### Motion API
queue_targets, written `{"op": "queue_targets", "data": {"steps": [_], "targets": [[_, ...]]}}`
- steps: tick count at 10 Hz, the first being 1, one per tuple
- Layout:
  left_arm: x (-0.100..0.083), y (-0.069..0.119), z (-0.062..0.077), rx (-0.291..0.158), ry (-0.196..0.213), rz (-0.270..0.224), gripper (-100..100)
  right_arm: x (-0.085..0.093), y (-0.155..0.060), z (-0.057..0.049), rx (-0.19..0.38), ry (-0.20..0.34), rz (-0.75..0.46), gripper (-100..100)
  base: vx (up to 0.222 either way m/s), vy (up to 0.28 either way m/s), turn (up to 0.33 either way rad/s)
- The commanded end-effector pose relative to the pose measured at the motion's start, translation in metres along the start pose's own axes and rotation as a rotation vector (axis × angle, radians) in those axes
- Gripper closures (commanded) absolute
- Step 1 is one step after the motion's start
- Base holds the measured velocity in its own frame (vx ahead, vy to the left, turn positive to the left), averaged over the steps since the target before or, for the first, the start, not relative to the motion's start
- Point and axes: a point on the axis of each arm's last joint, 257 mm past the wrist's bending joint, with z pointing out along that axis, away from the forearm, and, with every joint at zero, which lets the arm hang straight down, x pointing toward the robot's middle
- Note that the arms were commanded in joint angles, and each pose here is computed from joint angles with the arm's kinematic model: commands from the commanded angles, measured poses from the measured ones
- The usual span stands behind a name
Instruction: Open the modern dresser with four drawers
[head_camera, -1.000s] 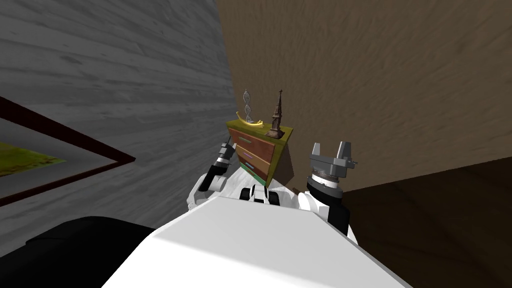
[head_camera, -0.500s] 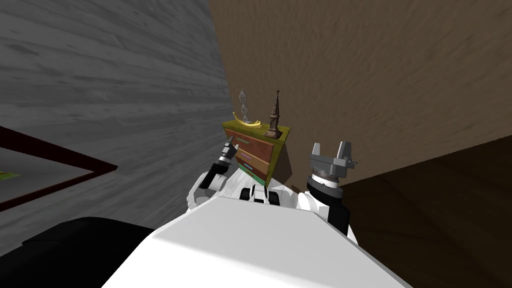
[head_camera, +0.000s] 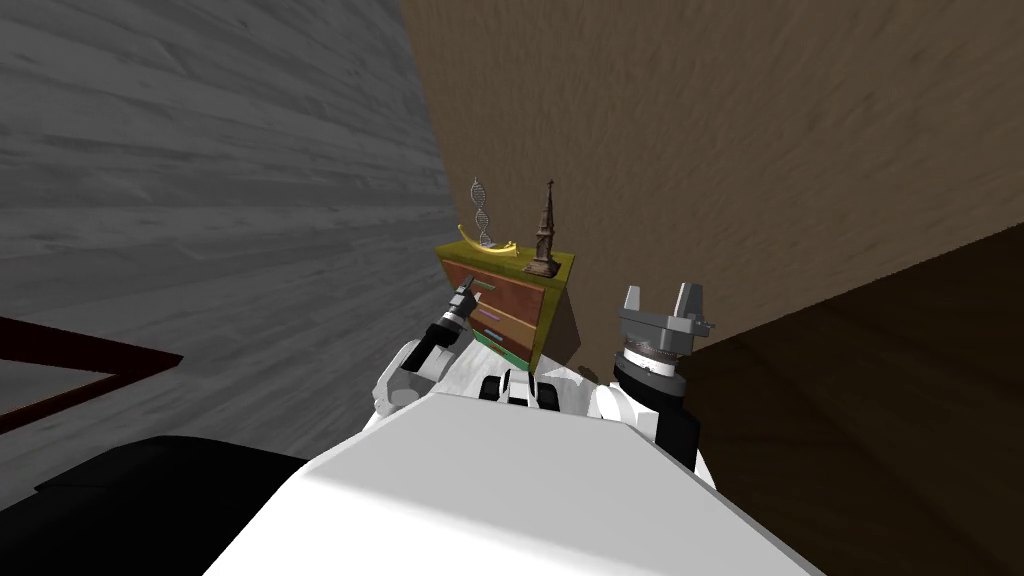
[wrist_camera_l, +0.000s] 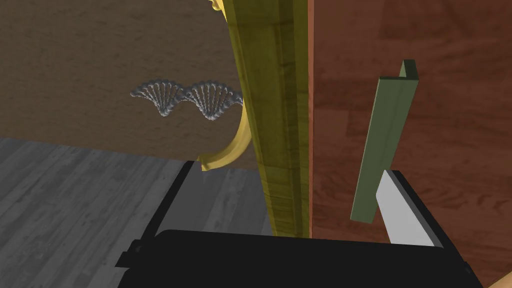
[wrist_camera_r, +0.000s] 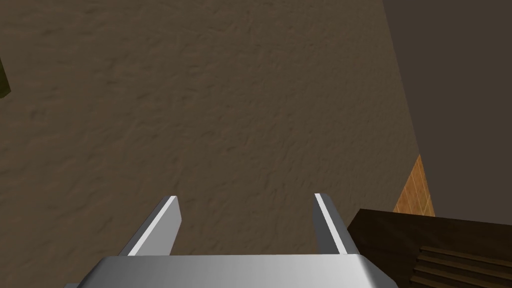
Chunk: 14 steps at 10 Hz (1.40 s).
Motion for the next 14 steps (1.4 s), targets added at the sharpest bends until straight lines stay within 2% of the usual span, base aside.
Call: {"op": "queue_targets", "data": {"steps": [1,6,11,12,14], "targets": [[0.002,0.016,0.002,-0.071,0.019,0.017,-100,0.0,0.0,0.0,0.0,0.0,0.0,0,0.01,0.036,-0.126],[0.004,0.043,0.001,-0.194,0.046,0.063,-100,0.0,0.0,0.0,0.0,0.0,0.0,0,0.01,0.037,-0.128],[0.0,0.062,-0.003,-0.288,0.056,0.108,-100,0.0,0.0,0.0,0.0,0.0,0.0,0,0.004,0.027,-0.103],[0.0,0.065,-0.003,-0.3,0.057,0.115,-100,0.0,0.0,0.0,0.0,0.0,0.0,0,0.004,0.027,-0.091],[-0.001,0.061,-0.002,-0.293,0.053,0.11,-100,0.0,0.0,0.0,0.0,0.0,0.0,0,0.049,-0.004,-0.021]]}}
